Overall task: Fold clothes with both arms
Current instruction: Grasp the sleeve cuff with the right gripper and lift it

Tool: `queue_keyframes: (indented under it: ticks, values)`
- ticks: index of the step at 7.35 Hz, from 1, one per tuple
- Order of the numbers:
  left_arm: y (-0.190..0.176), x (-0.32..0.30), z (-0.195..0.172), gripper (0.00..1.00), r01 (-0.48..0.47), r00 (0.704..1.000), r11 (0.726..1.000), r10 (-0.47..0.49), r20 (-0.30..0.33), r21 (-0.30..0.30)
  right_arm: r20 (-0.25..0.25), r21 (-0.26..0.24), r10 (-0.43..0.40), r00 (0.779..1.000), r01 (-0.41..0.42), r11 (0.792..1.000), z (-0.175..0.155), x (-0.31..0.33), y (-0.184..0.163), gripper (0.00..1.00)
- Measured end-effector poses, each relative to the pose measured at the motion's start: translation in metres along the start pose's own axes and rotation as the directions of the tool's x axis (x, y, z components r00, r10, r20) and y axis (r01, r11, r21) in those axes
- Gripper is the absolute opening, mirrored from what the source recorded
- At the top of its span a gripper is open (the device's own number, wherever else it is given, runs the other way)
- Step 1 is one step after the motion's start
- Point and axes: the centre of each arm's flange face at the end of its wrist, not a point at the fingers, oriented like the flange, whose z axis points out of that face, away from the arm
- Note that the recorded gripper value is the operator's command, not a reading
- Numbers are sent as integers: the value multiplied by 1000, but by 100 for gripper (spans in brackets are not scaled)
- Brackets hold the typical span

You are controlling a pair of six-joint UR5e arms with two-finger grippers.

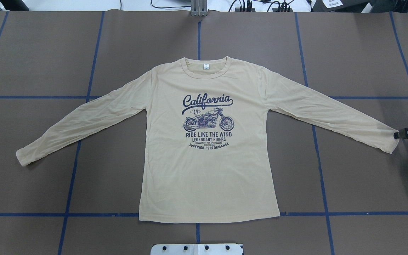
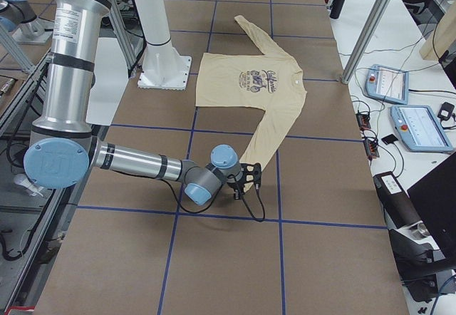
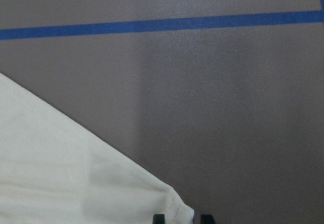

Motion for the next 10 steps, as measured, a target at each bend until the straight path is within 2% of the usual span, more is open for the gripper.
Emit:
queue_keyframes:
  ticks: [1,2,5,7,9,10]
  values:
    - [0,0,0,100,0,1000,1000,0,0,0,-1,-1,1,1000,-1,1000,0,0,0,8]
    - [0,0,0,100,-1,1000,1000,1,0,1,-3,-3,1,1000,-1,1000,1,1,1,0]
    - [0,0,0,100,-1,1000,1000,1,0,1,5,-1,67,998,-67,998,-1,-4,-1,0]
    - [0,0,0,100,0,1000,1000,0,0,0,47,7,83,995,-84,996,-12,-28,-12,0]
    - [0,0,0,100,1,1000,1000,-1,0,-1,87,29,73,994,-75,997,-47,-80,-32,0]
    - [0,-1,1,100,2,1000,1000,-2,-1,-2,90,36,93,992,-96,995,-71,-120,-50,0]
